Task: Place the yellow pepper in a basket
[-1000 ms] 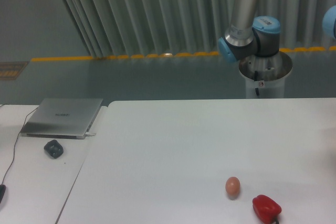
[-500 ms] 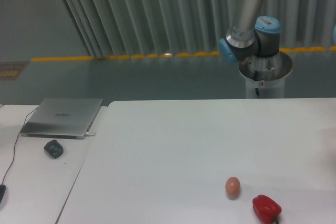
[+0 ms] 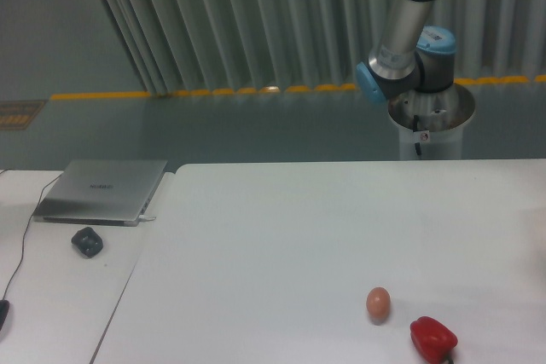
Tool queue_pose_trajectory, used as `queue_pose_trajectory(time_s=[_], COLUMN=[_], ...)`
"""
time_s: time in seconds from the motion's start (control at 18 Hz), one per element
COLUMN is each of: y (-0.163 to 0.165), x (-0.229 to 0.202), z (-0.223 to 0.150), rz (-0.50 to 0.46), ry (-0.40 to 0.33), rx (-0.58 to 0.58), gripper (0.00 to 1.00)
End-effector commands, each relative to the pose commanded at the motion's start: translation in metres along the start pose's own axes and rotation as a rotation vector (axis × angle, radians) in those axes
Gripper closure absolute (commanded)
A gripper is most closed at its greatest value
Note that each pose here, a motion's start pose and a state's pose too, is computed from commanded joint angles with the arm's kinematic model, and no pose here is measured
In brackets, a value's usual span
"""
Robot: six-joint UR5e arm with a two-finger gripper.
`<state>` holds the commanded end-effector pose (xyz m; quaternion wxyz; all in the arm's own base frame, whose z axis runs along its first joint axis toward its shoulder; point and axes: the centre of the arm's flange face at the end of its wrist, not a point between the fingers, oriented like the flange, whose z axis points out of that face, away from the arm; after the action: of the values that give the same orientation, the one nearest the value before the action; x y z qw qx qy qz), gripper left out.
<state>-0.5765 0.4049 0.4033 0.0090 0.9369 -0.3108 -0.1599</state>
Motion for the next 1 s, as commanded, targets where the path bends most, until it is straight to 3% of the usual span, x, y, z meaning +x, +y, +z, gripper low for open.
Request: queue_pose_trajectory(time_s=[0.39, 0.5, 0.72, 0.83, 1.0], y=[-0.009, -0.037, -0.106, -0.126, -0.147], x=[0.001, 0.007, 0.016, 0.021, 0.033], z=[-0.001, 0.001, -0.001, -0.004, -0.013], rz=[-0.023, 0.0, -0.06, -0.098, -0.061], ry=[0.007, 0.047, 0.109, 0.14, 0.175], rx=[0.014, 0.036, 0.15, 0.222, 0.231], gripper=[0.0, 0.0, 0.0, 0.0, 0.0])
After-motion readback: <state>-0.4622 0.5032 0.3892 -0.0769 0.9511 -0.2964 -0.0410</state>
